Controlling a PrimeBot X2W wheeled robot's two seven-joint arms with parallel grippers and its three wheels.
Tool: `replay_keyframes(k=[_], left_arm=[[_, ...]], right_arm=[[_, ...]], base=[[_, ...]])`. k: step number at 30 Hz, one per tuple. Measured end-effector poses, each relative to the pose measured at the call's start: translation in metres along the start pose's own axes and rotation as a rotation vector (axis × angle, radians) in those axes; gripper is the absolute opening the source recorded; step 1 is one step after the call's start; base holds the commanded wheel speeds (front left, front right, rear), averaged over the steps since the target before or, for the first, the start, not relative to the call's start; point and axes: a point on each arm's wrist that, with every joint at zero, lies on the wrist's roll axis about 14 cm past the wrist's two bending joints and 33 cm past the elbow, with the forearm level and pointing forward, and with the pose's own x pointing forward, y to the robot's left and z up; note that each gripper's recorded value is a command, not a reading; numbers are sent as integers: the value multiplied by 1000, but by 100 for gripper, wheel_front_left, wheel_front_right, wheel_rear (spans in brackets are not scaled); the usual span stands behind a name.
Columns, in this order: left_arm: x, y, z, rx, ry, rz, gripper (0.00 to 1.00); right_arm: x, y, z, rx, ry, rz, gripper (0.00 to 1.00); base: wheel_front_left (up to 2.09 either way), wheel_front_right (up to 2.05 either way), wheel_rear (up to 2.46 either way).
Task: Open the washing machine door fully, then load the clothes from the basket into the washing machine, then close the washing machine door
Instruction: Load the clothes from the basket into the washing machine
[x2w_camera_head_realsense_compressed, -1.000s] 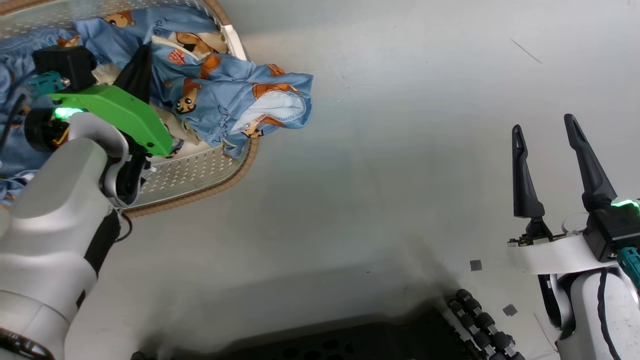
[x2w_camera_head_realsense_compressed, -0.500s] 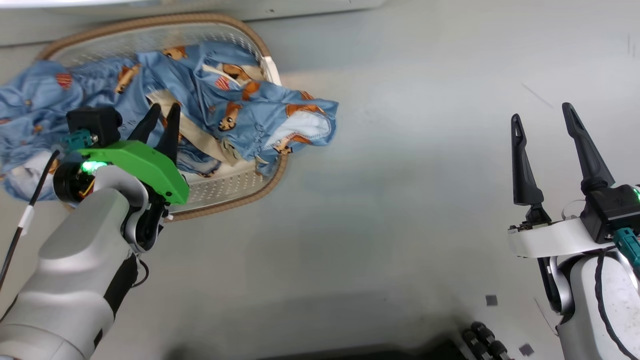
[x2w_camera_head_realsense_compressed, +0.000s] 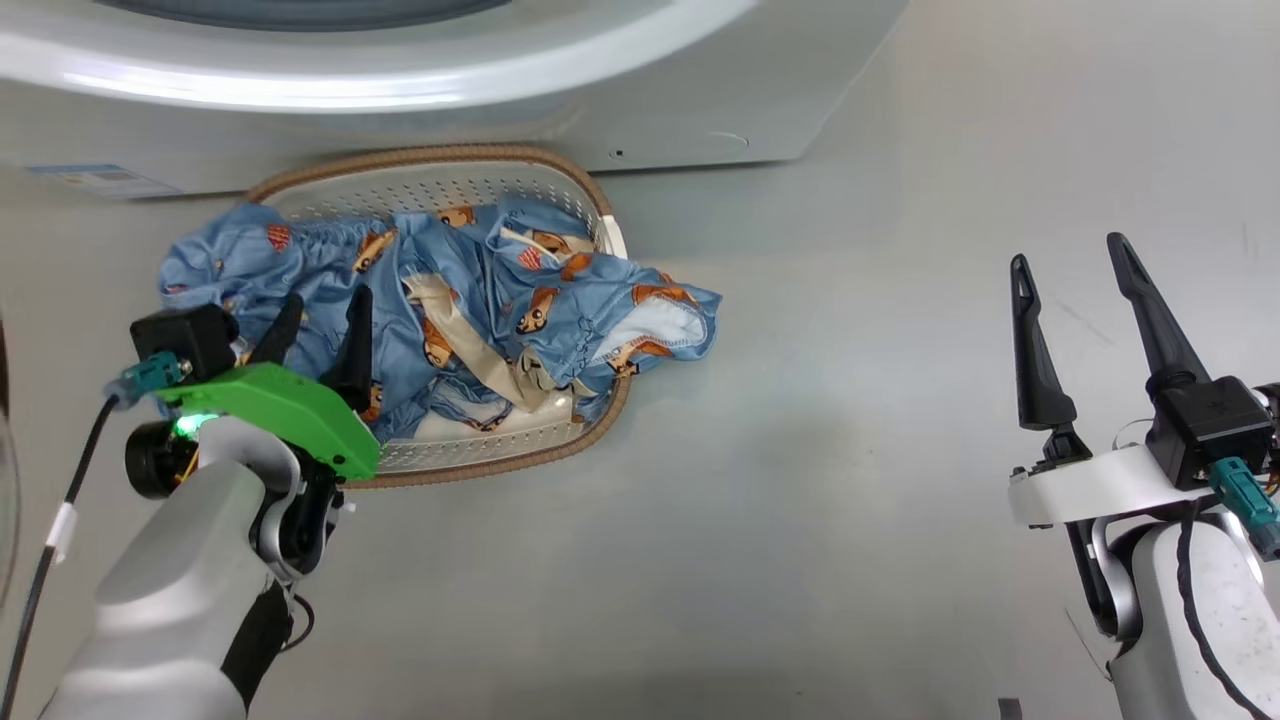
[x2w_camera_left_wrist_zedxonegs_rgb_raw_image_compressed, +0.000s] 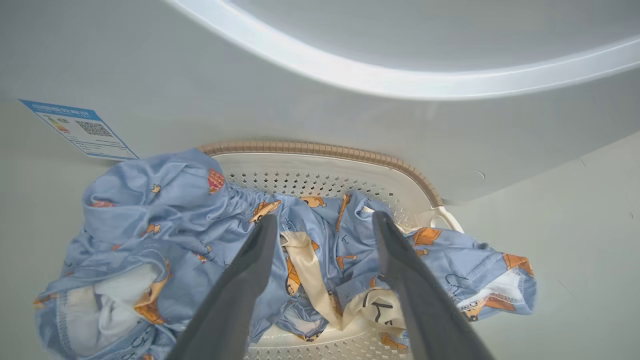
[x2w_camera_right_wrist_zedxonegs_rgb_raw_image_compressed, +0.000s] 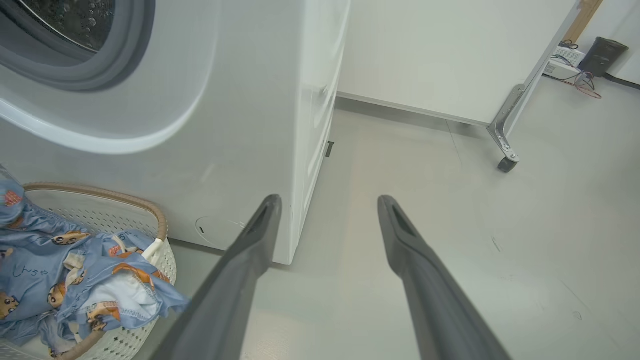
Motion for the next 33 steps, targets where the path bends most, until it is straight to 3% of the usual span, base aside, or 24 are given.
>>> replay_keyframes(k=[19,33], left_arm=[[-103,-26,49,68,-258,-1,100],[-191,-36,83,134,-519,38,100]], right_arm=[[-43,25,64,1,-137,68,100],[-97,42,70,15,-150,105,100]], base=[[0,0,0],[0,0,0]])
